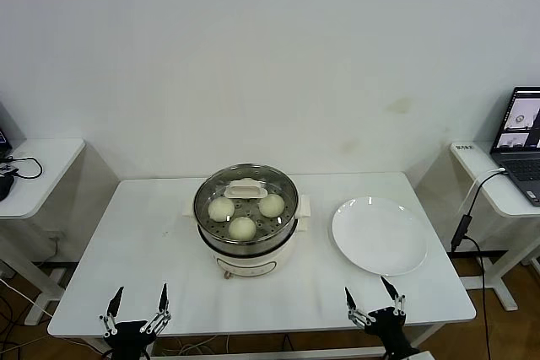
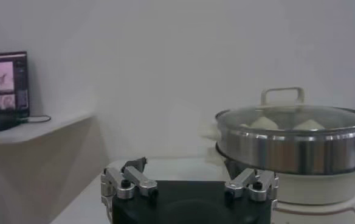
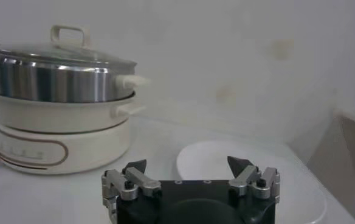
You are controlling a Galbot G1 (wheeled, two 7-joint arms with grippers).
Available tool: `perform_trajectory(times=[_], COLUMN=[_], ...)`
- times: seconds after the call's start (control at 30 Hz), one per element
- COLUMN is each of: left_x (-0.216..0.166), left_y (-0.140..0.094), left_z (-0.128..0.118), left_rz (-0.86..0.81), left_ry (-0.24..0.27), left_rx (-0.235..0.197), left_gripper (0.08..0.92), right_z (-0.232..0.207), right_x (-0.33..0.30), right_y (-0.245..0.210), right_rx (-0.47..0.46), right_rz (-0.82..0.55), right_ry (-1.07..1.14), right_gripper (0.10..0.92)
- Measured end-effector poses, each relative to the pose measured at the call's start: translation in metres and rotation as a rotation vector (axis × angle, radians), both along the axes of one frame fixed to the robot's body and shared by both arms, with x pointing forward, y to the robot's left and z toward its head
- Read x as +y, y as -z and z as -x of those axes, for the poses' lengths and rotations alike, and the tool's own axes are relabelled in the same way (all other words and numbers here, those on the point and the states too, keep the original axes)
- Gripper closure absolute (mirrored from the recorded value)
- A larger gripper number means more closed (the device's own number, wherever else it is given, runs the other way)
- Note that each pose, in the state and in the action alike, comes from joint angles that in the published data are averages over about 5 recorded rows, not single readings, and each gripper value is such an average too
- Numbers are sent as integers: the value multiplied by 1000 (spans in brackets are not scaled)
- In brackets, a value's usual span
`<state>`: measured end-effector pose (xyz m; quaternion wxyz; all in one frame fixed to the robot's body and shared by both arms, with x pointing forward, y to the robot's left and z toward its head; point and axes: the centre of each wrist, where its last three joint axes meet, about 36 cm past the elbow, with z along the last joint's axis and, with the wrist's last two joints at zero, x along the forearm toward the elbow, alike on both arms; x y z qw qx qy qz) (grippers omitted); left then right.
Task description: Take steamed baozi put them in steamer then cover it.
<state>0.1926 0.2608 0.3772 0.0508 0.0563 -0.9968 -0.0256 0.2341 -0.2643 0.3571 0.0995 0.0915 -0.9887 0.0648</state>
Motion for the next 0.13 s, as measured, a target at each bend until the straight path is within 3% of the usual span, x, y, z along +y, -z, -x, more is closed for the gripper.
perform_trajectory(times=[0.13], left_x=[0], left_y=[3], left_z=[2], left_rz=[10], left_ry=[-2], left_rx=[5], left_gripper=[177], right_z=[1], right_x=[1], right_y=[-3], right_rx=[4], right_rz=[-2], right_ry=[-3], right_gripper=[200])
